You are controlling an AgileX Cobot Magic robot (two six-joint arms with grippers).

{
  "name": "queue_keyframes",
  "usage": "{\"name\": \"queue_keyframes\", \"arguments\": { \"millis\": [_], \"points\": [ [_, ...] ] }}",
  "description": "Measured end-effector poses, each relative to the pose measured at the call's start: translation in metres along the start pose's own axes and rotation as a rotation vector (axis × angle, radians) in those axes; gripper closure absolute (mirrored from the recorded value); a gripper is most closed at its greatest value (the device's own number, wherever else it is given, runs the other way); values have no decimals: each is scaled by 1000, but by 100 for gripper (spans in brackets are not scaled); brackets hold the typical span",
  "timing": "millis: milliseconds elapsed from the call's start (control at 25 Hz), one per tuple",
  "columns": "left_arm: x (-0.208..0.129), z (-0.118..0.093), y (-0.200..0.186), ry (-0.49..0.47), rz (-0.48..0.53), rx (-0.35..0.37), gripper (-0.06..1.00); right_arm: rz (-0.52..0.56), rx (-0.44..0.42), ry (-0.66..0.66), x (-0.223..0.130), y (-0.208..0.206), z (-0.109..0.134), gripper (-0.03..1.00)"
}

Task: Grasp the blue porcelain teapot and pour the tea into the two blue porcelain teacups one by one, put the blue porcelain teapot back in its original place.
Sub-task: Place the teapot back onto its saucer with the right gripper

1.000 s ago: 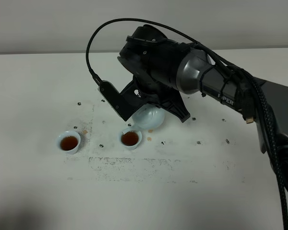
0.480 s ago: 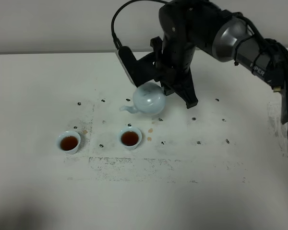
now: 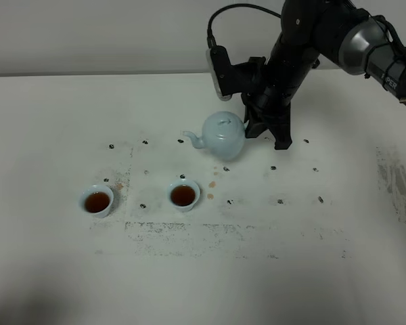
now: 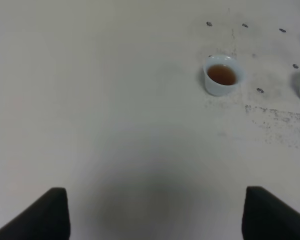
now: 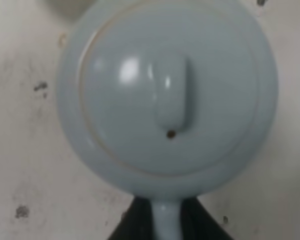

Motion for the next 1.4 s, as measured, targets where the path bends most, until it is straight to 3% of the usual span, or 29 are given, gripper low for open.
{"name": "queue_keyframes", "arguments": {
  "millis": [320,840,1240,1400],
  "points": [
    [0,0,0,0,0,0,27,0,63,25,-7,30,0,93],
    [0,0,0,0,0,0,27,-19,73,18,-5,33,1,93],
    [0,0,0,0,0,0,27,-30,-48,129,-50,-24,-16,93],
    [0,0,0,0,0,0,27,-20,-40,176,-69,-38,-6,93]
  ]
}}
Point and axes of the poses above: a point on each arm's last joint axis where the gripper is mounted, y pointing out along that axis toward the gripper, z along the wrist's bending axis when the last joint is at zero, x = y × z, the point moved 1 cm from there along y, pointing out along that axis toward the gripper, and after that the axes turned 6 degrees about y, right-handed, at the moved point
